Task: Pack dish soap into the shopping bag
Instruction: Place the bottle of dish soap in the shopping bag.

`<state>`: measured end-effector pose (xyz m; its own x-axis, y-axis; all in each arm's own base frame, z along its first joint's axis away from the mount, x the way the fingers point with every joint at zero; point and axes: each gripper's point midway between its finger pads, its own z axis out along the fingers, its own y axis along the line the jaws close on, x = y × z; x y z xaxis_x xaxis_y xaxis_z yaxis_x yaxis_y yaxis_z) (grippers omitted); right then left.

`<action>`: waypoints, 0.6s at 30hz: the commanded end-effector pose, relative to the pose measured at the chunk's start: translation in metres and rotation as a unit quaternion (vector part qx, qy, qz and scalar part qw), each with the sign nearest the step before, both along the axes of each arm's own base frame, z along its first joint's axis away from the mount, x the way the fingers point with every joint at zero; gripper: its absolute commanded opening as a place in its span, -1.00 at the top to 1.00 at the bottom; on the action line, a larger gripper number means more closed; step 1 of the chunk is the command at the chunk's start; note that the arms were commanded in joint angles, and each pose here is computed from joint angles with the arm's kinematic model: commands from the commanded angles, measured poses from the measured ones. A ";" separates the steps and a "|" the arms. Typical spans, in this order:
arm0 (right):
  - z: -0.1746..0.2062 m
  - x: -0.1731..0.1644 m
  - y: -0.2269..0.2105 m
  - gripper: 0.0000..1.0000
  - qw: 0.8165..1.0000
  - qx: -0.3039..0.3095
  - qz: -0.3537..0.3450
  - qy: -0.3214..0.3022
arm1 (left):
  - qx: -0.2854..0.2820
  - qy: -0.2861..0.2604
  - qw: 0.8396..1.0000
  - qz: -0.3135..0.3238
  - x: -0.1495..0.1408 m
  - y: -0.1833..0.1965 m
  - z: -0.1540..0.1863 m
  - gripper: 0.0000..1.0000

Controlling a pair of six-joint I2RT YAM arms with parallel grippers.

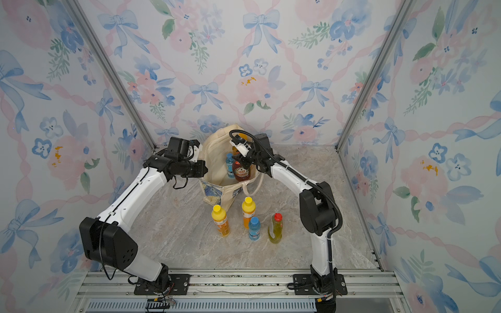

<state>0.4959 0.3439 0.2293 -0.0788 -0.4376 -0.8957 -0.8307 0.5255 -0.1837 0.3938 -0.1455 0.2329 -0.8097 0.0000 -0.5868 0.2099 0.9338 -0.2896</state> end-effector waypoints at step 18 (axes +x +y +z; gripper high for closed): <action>0.058 0.019 0.007 1.00 0.996 0.082 0.016 -0.042 | 0.000 0.008 1.000 0.010 -0.004 0.005 -0.004 0.85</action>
